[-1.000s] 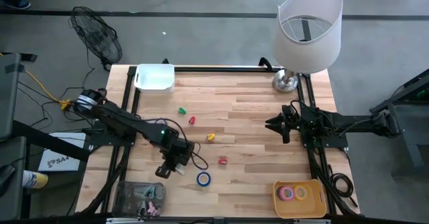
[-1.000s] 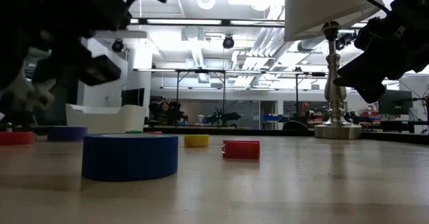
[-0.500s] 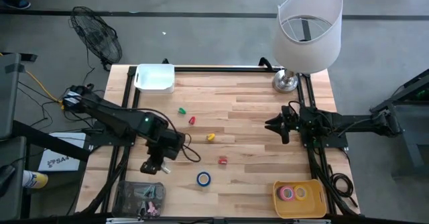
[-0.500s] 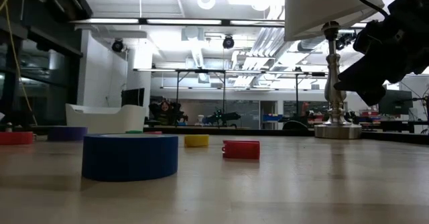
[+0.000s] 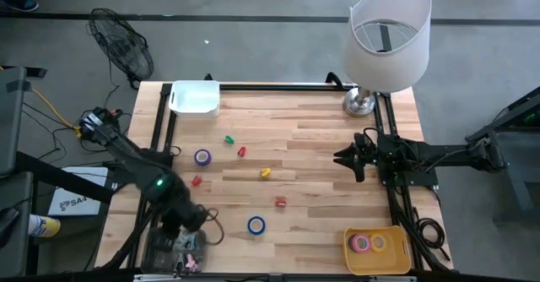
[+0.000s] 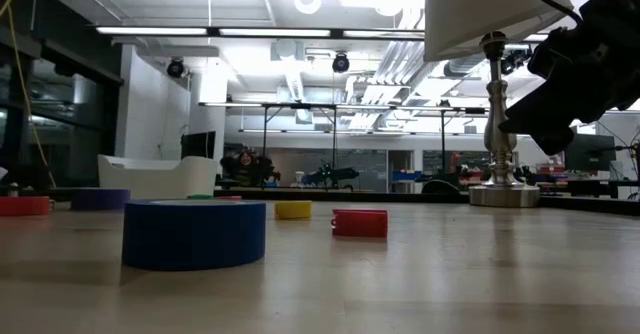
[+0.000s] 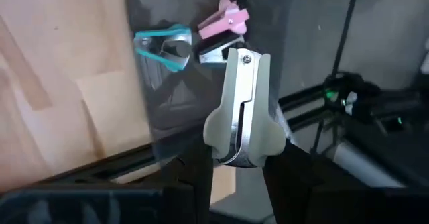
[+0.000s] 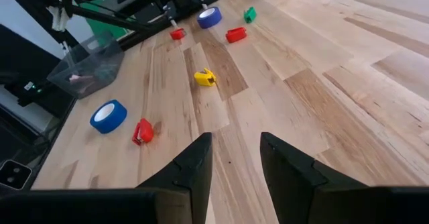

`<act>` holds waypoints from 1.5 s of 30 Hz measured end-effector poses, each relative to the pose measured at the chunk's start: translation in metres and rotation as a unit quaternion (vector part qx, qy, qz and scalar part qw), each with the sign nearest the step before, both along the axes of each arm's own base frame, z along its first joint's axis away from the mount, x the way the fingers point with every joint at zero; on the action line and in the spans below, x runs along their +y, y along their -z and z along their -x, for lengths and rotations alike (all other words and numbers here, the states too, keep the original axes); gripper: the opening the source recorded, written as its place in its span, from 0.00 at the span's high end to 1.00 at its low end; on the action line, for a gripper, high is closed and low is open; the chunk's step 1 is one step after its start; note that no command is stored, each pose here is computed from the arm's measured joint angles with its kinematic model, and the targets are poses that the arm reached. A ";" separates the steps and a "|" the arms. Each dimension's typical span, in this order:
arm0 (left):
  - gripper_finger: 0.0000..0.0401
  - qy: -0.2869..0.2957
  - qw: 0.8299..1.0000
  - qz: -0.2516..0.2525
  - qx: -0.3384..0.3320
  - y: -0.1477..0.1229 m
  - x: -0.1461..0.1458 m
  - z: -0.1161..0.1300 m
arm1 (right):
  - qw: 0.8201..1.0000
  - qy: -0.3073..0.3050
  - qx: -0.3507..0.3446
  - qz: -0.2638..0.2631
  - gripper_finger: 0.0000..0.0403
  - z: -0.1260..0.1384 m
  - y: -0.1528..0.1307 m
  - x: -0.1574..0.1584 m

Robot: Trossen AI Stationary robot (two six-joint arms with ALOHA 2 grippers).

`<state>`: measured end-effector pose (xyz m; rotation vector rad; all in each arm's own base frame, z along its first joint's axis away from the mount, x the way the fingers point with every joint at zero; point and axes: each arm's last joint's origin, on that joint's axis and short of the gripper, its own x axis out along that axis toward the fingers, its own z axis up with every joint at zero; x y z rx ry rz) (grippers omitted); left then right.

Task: Pick and place Stapler, Stapler remover, tape
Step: Put the gray staple remover into the black bin

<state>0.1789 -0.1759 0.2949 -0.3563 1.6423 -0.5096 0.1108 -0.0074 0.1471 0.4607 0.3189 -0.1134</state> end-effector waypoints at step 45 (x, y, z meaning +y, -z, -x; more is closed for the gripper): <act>0.65 -0.127 0.974 -0.102 0.158 0.102 -0.059 0.023 | 1.000 -0.023 -0.003 -0.007 0.71 0.000 0.000 0.001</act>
